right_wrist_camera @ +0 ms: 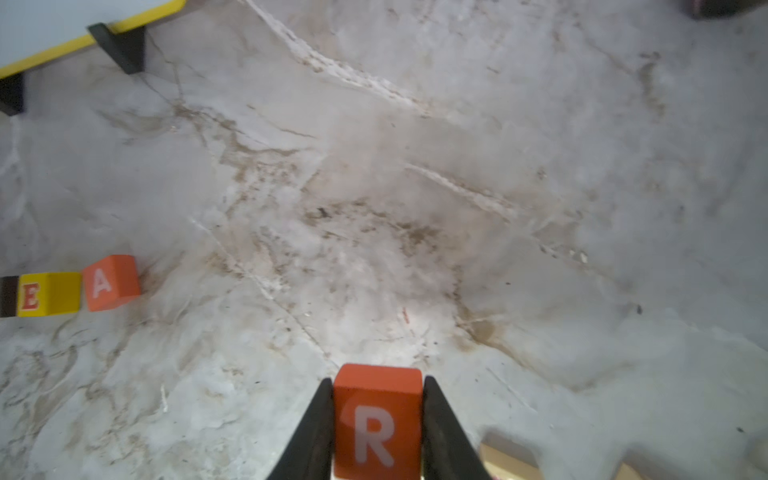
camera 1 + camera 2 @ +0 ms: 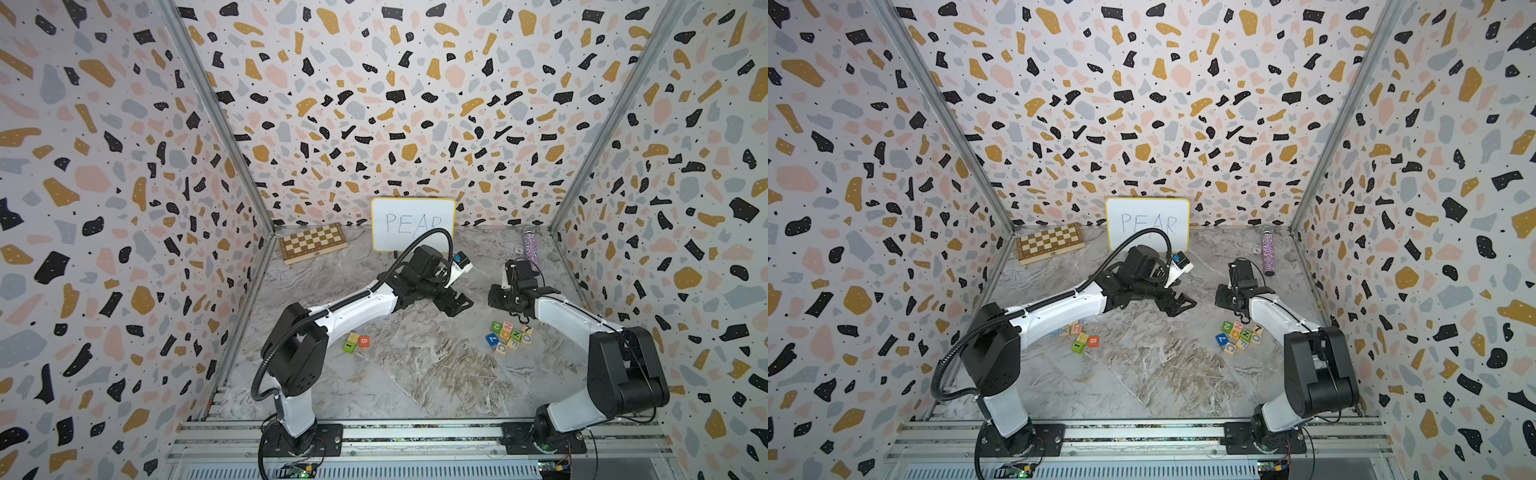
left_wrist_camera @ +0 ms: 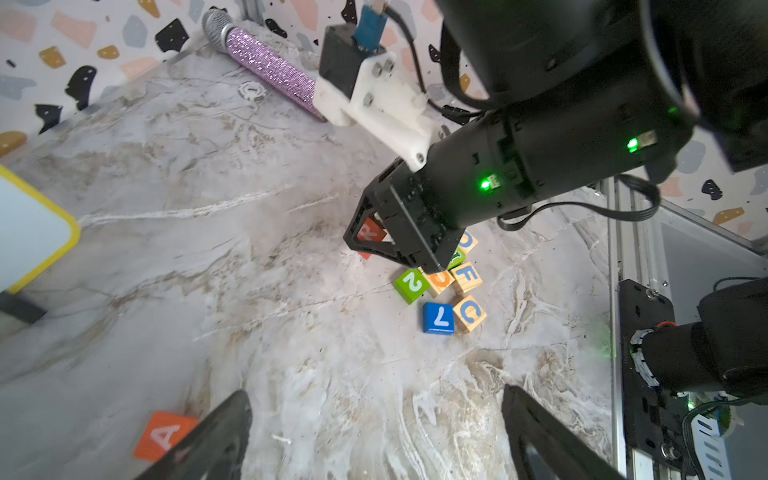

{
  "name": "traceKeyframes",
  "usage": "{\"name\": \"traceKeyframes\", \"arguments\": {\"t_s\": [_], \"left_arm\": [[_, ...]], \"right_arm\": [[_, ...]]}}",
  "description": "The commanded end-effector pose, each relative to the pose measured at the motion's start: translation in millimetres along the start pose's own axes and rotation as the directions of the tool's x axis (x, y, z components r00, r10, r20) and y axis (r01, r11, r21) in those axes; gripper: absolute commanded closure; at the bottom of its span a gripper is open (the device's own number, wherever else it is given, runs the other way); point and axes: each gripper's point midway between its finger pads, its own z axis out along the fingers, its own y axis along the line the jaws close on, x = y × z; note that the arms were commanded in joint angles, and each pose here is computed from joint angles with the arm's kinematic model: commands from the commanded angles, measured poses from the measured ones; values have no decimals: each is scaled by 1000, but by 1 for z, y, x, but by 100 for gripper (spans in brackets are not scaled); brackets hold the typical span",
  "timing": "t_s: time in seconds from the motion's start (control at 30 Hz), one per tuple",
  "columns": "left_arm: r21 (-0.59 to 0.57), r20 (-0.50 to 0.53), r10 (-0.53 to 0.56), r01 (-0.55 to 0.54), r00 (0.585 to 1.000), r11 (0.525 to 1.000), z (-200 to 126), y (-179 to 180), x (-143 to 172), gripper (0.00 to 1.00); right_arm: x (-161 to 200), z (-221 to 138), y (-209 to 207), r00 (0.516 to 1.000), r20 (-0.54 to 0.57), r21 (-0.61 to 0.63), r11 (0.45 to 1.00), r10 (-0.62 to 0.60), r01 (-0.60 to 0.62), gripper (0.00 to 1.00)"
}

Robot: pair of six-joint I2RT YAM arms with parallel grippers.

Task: Spell the uppercase word “pear” with letter blocks
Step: Pick up the letter block from the center of the board, then place the letter block at the center of the board.

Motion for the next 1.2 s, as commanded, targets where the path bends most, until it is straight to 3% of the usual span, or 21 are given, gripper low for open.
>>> {"name": "traceKeyframes", "arguments": {"t_s": [0.0, 0.43, 1.17], "left_arm": [[-41, 64, -19, 22, 998, 999, -18, 14, -8, 7], [-155, 78, -133, 144, 988, 977, -54, 68, 25, 7], [-202, 62, -192, 201, 979, 958, -64, 101, 47, 6]], "right_arm": [[-1, 4, 21, 999, -29, -28, 999, -44, 43, 85], [5, 40, 96, 986, -102, -125, 985, -130, 117, 85], [1, 88, 121, 970, -172, -136, 979, -175, 152, 85]]}}
